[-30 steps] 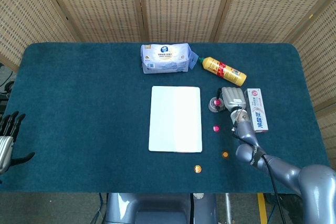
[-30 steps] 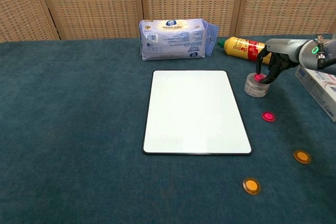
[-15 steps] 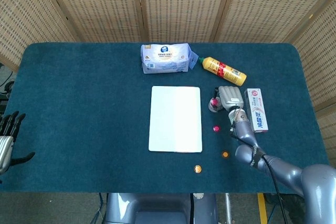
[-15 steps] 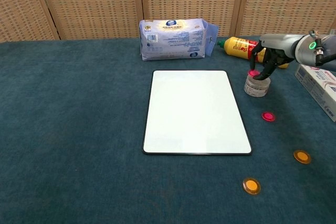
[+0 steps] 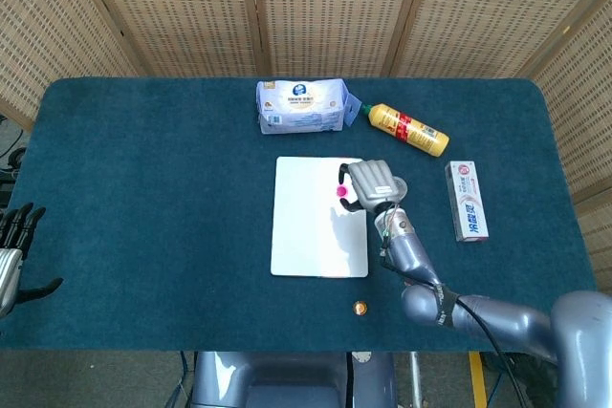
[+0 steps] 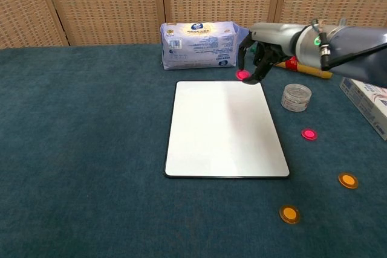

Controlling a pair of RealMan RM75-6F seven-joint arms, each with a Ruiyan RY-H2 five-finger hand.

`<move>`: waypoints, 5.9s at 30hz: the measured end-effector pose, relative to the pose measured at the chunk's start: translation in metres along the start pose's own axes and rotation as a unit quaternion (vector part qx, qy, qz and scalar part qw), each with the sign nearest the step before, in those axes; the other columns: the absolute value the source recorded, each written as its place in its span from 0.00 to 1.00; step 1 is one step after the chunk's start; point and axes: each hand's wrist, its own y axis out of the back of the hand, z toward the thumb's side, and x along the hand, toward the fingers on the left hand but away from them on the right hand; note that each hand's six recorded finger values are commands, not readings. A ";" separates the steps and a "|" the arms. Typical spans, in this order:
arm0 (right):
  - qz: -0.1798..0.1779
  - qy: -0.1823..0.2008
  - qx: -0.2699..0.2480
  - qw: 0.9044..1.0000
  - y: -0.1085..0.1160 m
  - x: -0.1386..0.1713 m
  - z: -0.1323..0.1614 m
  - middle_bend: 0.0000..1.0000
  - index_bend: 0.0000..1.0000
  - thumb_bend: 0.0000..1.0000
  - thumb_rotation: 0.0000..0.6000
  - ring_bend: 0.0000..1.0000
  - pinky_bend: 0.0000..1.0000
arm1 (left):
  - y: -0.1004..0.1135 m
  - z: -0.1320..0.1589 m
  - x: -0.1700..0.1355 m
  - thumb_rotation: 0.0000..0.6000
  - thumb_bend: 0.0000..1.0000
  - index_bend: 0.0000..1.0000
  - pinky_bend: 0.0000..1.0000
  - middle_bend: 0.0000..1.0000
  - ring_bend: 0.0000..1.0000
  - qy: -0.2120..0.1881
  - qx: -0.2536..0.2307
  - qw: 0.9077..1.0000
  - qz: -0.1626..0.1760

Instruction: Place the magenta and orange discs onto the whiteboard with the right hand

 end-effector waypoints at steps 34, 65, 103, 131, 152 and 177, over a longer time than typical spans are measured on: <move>0.018 -0.001 0.063 0.998 -0.053 0.065 -0.061 0.90 0.41 0.31 1.00 0.92 1.00 | -0.002 0.004 -0.001 1.00 0.00 0.00 0.00 0.00 0.00 -0.017 -0.002 1.000 -0.013; 0.043 -0.039 0.080 0.995 -0.084 0.062 -0.121 0.91 0.48 0.34 1.00 0.92 1.00 | -0.006 0.006 0.001 1.00 0.00 0.00 0.00 0.00 0.00 -0.015 0.004 1.000 -0.016; 0.020 -0.001 0.050 0.999 -0.048 0.026 -0.010 0.91 0.21 0.26 1.00 0.92 1.00 | -0.003 0.000 0.002 1.00 0.00 0.00 0.00 0.00 0.00 -0.010 -0.006 1.000 -0.016; 0.047 0.008 0.021 0.999 -0.081 0.152 -0.112 0.91 0.40 0.34 1.00 0.92 1.00 | -0.006 0.008 -0.003 1.00 0.00 0.00 0.00 0.00 0.00 -0.024 0.002 1.000 -0.019; 0.058 0.012 0.042 0.997 -0.106 0.167 -0.124 0.91 0.40 0.34 1.00 0.92 1.00 | -0.006 0.008 -0.004 1.00 0.00 0.00 0.00 0.00 0.00 -0.024 0.003 1.000 -0.018; 0.067 -0.002 0.050 0.996 -0.114 0.166 -0.136 0.91 0.40 0.34 1.00 0.92 1.00 | -0.008 0.009 -0.003 1.00 0.00 0.00 0.00 0.00 0.00 -0.023 0.006 1.000 -0.021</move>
